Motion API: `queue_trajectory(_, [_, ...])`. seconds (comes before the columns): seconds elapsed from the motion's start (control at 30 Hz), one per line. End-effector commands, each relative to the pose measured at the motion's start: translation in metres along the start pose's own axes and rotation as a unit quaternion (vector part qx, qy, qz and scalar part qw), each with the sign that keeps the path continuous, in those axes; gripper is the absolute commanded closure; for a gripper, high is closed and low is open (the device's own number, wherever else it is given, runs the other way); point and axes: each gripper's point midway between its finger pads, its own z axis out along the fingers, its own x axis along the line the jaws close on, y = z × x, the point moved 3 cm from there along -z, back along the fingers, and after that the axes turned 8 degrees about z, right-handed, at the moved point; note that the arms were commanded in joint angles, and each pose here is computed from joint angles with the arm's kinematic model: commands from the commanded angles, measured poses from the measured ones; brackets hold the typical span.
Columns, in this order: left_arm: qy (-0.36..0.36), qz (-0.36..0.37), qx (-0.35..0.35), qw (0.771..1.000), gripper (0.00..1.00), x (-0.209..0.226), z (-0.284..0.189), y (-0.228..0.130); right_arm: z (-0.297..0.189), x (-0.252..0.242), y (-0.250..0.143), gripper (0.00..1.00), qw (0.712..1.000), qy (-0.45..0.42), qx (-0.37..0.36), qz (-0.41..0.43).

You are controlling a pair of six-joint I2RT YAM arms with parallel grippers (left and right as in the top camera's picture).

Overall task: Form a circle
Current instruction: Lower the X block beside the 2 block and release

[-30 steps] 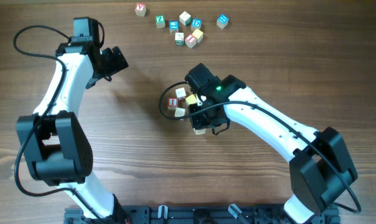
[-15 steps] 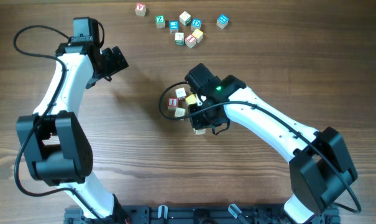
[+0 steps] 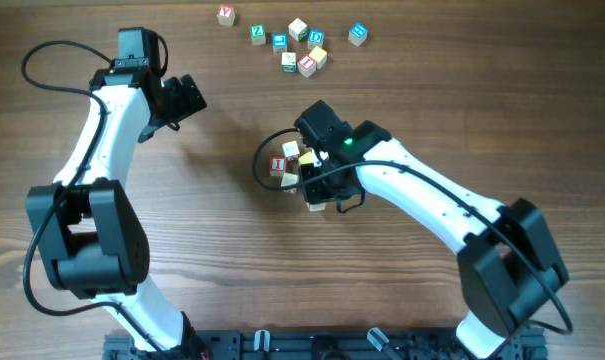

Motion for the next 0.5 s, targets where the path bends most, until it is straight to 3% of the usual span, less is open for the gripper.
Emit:
queue_trajectory(0.0, [-0.004,0.000,-0.013,1.000,0.00,0.000,-0.009,0.006,0.023,-0.005,-0.001,0.81,1.000,-0.019,0.012,0.005])
queue_trajectory(0.47, [-0.004,0.000,-0.013,1.000,0.00,0.000,-0.009,0.006,0.039,-0.009,0.005,0.76,0.999,-0.032,0.007,0.019])
